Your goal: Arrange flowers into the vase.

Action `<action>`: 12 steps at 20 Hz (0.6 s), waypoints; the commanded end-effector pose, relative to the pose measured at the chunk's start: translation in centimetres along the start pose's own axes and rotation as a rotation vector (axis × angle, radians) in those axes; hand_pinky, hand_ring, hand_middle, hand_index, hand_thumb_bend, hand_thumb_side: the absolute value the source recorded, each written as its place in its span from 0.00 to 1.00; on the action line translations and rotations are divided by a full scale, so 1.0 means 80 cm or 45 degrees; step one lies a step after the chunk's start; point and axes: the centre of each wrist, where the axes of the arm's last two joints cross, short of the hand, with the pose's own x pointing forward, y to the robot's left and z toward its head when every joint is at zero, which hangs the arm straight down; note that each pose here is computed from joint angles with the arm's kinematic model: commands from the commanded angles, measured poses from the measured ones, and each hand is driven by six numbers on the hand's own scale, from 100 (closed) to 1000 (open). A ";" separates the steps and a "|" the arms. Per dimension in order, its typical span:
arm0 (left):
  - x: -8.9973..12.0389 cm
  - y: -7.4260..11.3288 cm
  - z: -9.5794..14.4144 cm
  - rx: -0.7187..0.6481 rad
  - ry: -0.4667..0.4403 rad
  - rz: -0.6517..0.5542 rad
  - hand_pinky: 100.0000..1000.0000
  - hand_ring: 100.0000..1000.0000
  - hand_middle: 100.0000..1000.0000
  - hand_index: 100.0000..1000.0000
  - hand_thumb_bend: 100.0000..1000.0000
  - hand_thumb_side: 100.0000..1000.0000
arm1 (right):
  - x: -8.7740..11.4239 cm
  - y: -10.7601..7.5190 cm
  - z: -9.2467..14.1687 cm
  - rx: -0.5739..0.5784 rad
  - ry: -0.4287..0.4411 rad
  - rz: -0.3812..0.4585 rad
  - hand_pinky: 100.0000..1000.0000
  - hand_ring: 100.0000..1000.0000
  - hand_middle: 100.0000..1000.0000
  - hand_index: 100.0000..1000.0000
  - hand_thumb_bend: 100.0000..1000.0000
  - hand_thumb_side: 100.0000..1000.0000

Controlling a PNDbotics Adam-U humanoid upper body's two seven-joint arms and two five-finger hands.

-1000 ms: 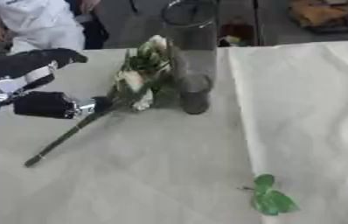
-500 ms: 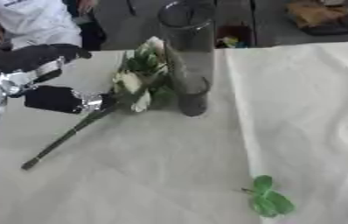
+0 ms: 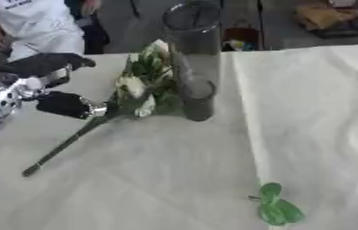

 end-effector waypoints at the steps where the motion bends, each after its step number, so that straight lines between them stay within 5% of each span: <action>1: -0.006 0.006 -0.007 -0.040 0.067 0.009 0.98 0.96 0.94 1.00 0.57 0.77 | 0.005 0.001 -0.008 0.006 -0.031 -0.014 0.73 0.81 0.58 0.82 0.00 1.00; 12: -0.013 -0.011 -0.049 -0.096 0.121 0.013 0.98 0.95 0.93 1.00 0.59 0.76 | 0.005 0.003 -0.008 0.013 -0.026 -0.024 0.73 0.81 0.57 0.82 0.00 1.00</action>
